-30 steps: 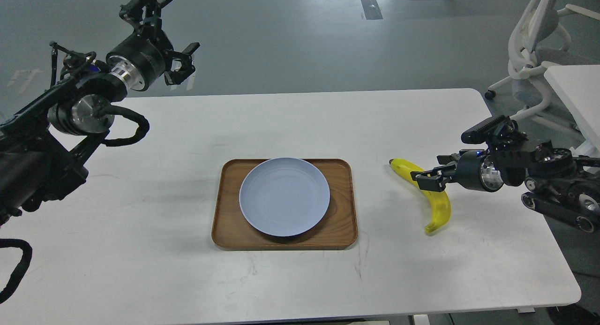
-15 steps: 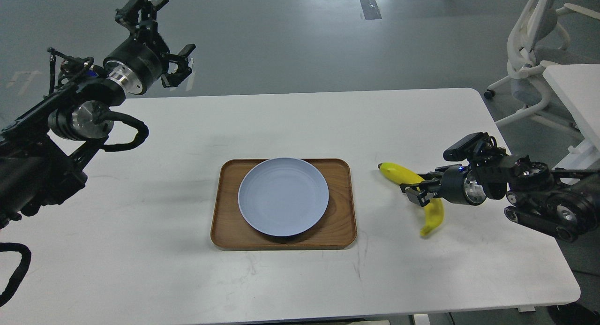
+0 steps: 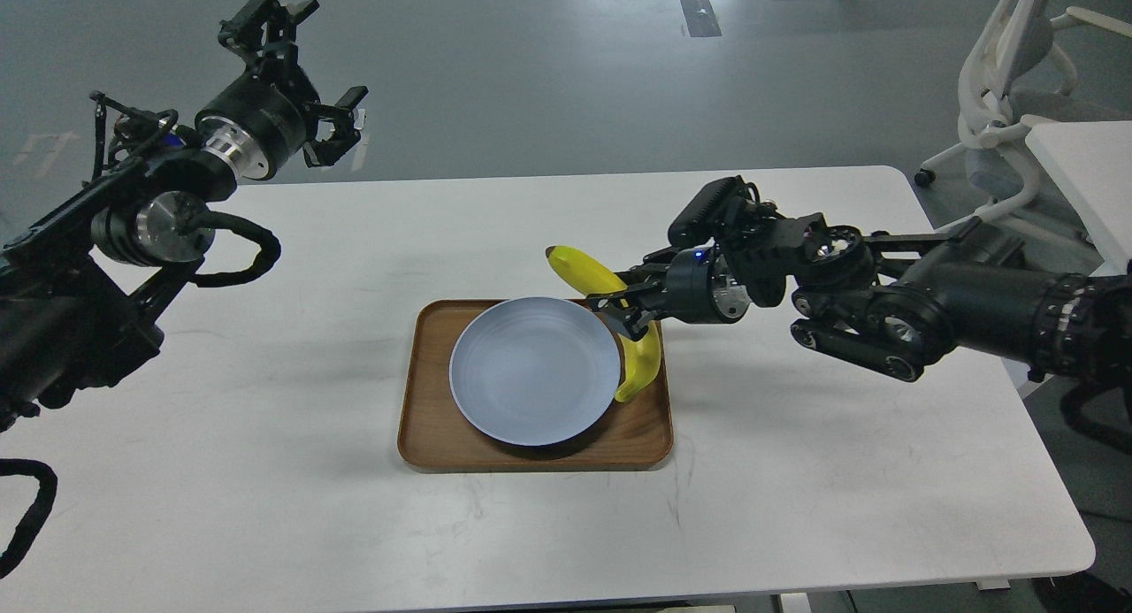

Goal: Place banana on plate with both arms
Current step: 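Lift the banana with the right gripper and carry it over the plate, then lower the banana onto the plate and open the right gripper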

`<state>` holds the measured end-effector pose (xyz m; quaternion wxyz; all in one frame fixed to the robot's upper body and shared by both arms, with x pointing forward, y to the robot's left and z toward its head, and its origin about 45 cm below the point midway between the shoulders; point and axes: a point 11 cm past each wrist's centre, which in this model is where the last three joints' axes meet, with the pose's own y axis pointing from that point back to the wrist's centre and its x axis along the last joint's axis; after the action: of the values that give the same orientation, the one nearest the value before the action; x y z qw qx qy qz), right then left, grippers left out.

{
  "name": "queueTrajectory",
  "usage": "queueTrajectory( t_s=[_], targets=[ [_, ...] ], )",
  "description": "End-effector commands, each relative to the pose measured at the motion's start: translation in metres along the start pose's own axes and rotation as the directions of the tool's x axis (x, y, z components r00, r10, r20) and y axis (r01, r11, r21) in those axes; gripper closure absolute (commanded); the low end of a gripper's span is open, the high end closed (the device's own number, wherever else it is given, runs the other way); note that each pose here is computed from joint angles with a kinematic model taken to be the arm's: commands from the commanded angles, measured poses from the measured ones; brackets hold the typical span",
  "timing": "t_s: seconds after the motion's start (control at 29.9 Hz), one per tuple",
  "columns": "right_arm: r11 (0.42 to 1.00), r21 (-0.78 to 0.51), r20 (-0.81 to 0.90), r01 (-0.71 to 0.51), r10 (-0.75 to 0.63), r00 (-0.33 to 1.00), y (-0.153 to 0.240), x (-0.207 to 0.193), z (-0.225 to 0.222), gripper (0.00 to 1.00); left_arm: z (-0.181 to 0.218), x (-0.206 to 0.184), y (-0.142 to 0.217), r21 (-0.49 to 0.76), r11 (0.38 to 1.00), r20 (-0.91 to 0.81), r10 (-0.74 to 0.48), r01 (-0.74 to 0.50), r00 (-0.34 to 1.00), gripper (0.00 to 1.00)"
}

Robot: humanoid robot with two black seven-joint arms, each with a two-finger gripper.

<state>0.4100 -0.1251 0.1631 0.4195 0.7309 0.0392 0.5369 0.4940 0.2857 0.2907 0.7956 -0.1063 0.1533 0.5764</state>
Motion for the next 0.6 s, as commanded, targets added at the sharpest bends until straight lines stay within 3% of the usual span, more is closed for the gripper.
queueTrajectory(
  t_s=[0.0, 0.23, 0.37, 0.43, 0.5, 0.53, 0.57],
  targets=[
    [1.000, 0.014, -0.024, 0.022, -0.021, 0.999, -0.020, -0.002, -0.013, 0.92, 0.003, 0.004, 0.002, -0.004, 1.000, 0.006, 0.004, -0.004, 1.000, 0.02],
    [1.000, 0.029, 0.000, 0.003, -0.003, 1.000, -0.031, 0.004, -0.024, 0.91, 0.004, 0.004, 0.002, -0.006, 1.000, 0.007, 0.006, -0.006, 1.000, 0.02],
    [0.999, 0.043, 0.069, -0.022, 0.019, 0.997, -0.034, 0.009, -0.030, 0.81, 0.003, 0.003, 0.002, -0.005, 1.000, 0.005, 0.003, -0.003, 1.000, 0.02],
    [0.998, 0.048, 0.079, -0.031, 0.028, 0.997, -0.034, 0.015, -0.032, 0.65, 0.004, 0.004, 0.002, -0.005, 1.000, 0.006, 0.003, -0.003, 1.000, 0.02],
    [0.998, 0.048, 0.074, -0.038, 0.034, 0.997, -0.034, 0.020, -0.032, 0.36, 0.003, 0.003, 0.002, -0.005, 1.000, 0.005, 0.002, -0.002, 1.000, 0.02],
    [0.998, 0.048, 0.074, -0.038, 0.034, 0.997, -0.034, 0.020, -0.032, 0.36, 0.003, 0.003, 0.002, -0.005, 1.000, 0.005, 0.002, -0.002, 1.000, 0.02],
    [0.998, 0.054, 0.076, -0.040, 0.036, 0.996, -0.034, 0.021, -0.034, 0.19, 0.003, 0.003, 0.002, -0.005, 1.000, 0.005, 0.003, -0.003, 1.000, 0.02]
  ],
)
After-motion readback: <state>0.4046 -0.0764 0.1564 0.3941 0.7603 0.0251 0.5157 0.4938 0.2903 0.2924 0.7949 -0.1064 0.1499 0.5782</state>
